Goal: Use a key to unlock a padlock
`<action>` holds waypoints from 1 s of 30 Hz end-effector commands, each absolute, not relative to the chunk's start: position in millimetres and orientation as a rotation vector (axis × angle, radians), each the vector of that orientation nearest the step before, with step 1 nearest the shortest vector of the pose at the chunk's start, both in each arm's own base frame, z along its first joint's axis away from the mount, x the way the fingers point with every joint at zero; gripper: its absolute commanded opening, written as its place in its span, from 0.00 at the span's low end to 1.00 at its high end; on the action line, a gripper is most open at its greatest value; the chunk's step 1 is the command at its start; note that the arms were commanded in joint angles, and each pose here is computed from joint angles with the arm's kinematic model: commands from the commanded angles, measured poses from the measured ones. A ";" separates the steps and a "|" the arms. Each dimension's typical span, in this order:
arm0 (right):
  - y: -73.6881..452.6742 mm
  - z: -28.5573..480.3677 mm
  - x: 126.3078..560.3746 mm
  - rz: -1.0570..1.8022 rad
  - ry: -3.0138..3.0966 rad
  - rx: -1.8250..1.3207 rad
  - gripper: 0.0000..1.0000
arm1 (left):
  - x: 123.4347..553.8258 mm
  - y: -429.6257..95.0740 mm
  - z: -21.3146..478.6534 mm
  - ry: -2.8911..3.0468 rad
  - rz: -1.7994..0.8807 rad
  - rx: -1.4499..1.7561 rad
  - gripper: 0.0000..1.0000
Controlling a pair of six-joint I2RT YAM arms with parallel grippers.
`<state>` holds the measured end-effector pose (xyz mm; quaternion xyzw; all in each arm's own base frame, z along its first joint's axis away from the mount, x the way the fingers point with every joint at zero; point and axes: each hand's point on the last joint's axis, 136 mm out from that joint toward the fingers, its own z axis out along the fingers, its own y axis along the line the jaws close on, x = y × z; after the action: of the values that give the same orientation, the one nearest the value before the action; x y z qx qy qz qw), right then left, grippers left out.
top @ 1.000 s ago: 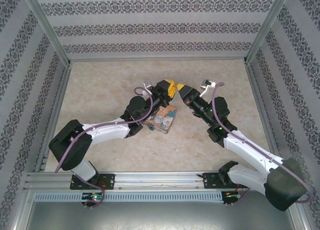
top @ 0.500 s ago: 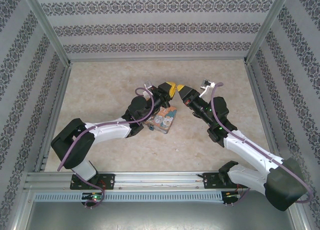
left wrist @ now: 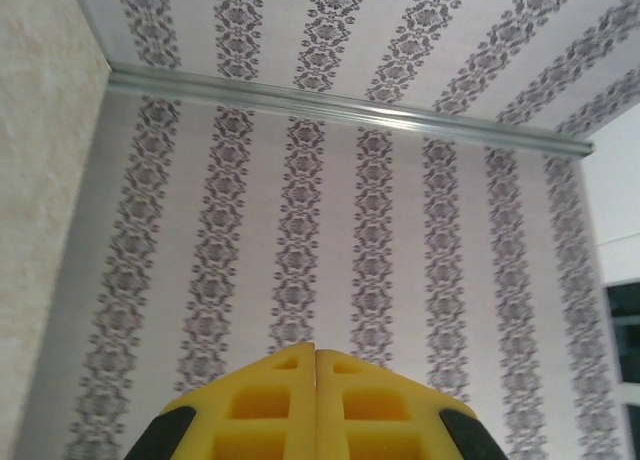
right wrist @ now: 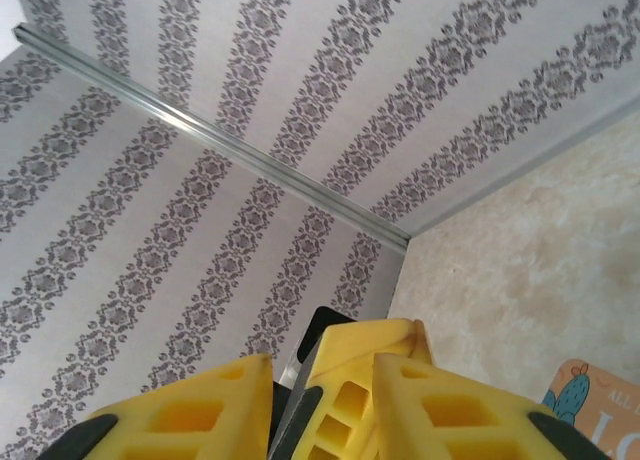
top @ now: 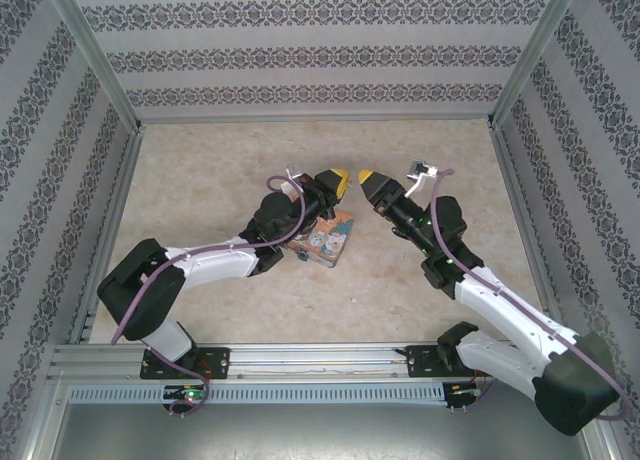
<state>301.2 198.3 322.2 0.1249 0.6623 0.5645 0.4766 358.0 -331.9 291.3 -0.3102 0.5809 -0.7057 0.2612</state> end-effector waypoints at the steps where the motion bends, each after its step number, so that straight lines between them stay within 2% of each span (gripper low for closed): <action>1: 187.1 320.1 294.0 1.368 1.633 0.258 0.43 | 353.2 -310.5 317.0 1.598 -1.732 -0.618 0.00; 4: 184.6 325.2 288.2 1.413 1.652 0.172 0.53 | 345.0 -299.4 338.1 1.621 -1.578 -0.430 0.00; 8: 193.1 337.2 278.0 1.533 1.676 0.028 0.57 | 327.8 -294.4 367.1 1.627 -1.429 -0.163 0.00; 12: 207.9 359.2 264.4 1.651 1.661 -0.128 0.58 | 309.4 -296.9 389.0 1.595 -1.384 0.054 0.00; 16: 220.2 384.3 251.6 1.748 1.594 -0.250 0.57 | 299.5 -299.9 398.6 1.555 -1.421 0.143 0.00; 30: 254.9 393.0 242.7 1.823 1.566 -0.356 0.48 | 300.8 -308.8 402.6 1.530 -1.490 0.160 0.00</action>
<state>249.5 251.9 373.1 -0.1086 0.6276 0.6958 0.3320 300.7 -309.3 386.2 0.0549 0.6469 -0.5983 0.4696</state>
